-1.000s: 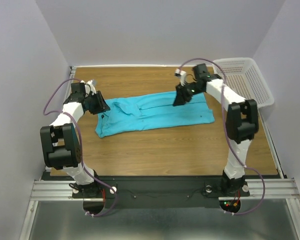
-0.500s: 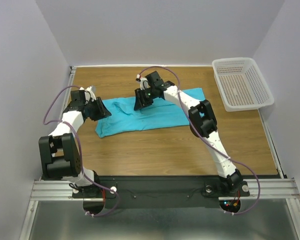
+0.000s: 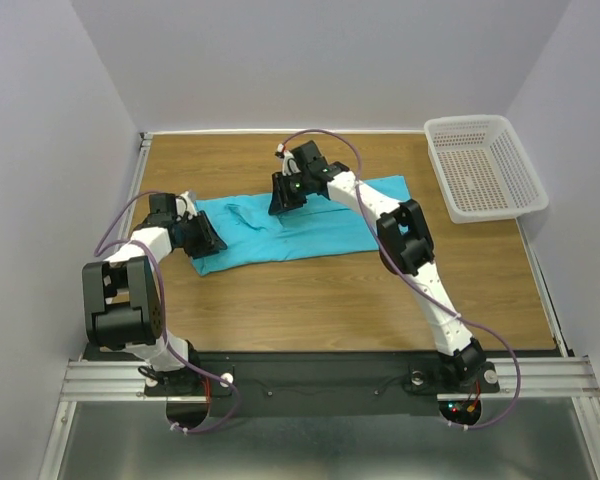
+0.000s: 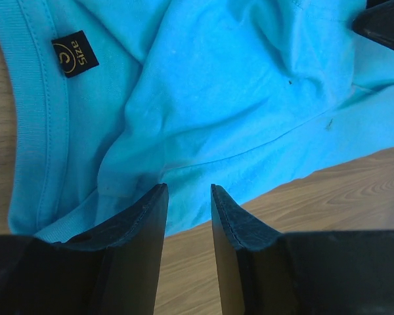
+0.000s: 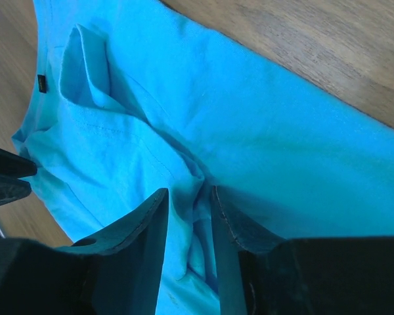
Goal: Fold and stack the t-shirts
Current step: Fold the tshirt
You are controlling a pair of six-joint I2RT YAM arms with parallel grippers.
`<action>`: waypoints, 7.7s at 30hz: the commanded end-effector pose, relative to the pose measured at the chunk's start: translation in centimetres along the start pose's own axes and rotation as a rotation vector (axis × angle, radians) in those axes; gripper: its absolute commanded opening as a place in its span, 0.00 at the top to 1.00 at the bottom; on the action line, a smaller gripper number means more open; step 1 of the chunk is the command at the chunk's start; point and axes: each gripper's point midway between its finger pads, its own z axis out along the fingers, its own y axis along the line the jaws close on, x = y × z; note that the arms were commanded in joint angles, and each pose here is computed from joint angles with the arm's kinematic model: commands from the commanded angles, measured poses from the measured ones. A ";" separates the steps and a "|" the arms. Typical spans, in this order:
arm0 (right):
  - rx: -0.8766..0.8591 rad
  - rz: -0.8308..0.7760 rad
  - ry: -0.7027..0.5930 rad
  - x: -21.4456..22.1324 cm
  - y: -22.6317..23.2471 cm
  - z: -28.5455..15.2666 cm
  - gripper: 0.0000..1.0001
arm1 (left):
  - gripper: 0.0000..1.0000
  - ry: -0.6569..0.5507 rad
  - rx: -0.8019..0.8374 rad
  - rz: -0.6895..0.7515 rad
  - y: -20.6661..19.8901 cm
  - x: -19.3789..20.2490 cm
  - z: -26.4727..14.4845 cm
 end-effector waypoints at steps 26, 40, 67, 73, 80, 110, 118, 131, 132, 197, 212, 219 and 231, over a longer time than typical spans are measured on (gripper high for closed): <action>0.143 -0.128 -0.203 -5.6 1.0 -2.9 0.97 | 0.57 0.113 -0.123 -0.054 4.2 3.7 2.8; 0.180 -0.174 -0.258 -6.5 0.9 -4.2 0.96 | 0.58 0.122 -0.131 -0.057 4.4 4.0 3.0; 0.076 -0.597 -0.281 -7.2 2.6 -16.0 0.48 | 0.57 -0.166 0.059 0.109 -3.5 -4.7 -3.2; 0.014 -0.581 -0.157 1.1 -1.5 -22.6 0.42 | 0.54 -0.210 -0.065 0.046 -2.3 -3.6 -6.0; 0.212 -0.435 -0.080 9.8 -7.8 -27.2 0.41 | 0.53 -0.127 -0.203 -0.156 1.3 2.4 -5.4; 0.224 -0.314 -0.102 13.1 -11.5 -29.8 0.41 | 0.64 -0.042 -0.418 -0.260 6.8 2.4 -0.9; 0.364 -0.375 0.027 15.0 -14.9 -30.7 0.40 | 0.88 -0.068 -0.434 -0.185 6.6 1.6 -2.5; 0.288 -0.769 0.261 18.1 -17.5 -30.4 0.37 | 0.97 -0.063 -0.399 -0.150 6.4 0.4 -2.4; 0.277 -0.764 0.266 18.2 -17.6 -30.2 0.37 | 0.98 -0.062 -0.393 -0.147 6.3 0.4 -2.4; 0.091 -0.814 0.507 28.2 -13.9 -32.4 0.99 | 1.00 -0.074 -0.490 -0.143 10.6 -4.1 -2.6; 0.199 -0.728 0.084 18.8 -8.0 -34.3 0.43 | 1.00 -0.088 -0.458 -0.055 11.1 -12.2 1.3; 0.069 -0.449 -0.115 12.3 -8.2 -30.6 0.39 | 0.98 -0.134 -0.481 0.027 10.1 -15.6 0.8; 0.252 -0.250 -0.005 10.2 -16.3 -26.5 0.41 | 0.58 -0.457 -0.431 0.160 2.9 -22.3 -8.6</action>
